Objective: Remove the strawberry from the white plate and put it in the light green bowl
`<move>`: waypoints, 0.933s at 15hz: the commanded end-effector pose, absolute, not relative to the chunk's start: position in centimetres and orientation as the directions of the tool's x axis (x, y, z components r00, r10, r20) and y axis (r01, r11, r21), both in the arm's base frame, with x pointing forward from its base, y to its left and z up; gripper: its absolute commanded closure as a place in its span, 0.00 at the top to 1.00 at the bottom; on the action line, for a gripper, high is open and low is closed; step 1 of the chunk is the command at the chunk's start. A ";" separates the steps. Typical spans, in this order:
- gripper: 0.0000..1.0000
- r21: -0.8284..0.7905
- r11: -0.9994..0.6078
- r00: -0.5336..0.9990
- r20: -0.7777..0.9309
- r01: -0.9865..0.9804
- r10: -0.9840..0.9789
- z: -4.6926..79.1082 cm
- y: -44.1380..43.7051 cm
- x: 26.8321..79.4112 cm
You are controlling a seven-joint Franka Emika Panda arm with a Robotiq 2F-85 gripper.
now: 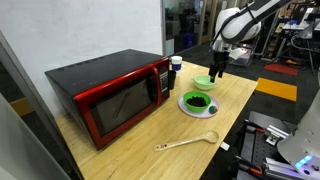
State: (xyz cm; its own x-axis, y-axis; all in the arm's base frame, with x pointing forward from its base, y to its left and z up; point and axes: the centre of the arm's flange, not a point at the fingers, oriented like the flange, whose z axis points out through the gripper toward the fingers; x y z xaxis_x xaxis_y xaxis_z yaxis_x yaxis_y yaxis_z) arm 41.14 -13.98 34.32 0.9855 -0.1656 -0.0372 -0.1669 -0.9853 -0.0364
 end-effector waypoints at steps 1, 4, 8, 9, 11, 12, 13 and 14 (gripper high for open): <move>1.00 -0.036 -0.985 0.986 -0.035 -0.167 -0.165 34.4 -14.0 41.1; 1.00 -0.037 -0.985 0.986 -0.034 -0.166 -0.165 34.5 -14.0 41.1; 1.00 -0.037 -0.985 0.986 -0.034 -0.166 -0.165 34.5 -14.0 41.1; 1.00 -0.037 -0.985 0.986 -0.034 -0.166 -0.165 34.5 -14.0 41.1; 1.00 -0.037 -0.985 0.986 -0.034 -0.166 -0.165 34.5 -14.0 41.1; 1.00 -0.054 -0.988 0.990 -0.031 -0.142 -0.140 34.3 -13.8 40.9; 1.00 -0.079 -0.990 0.993 -0.030 -0.118 -0.116 34.3 -13.5 40.8; 1.00 -0.110 -0.991 0.997 -0.024 -0.078 -0.076 34.2 -13.1 40.4</move>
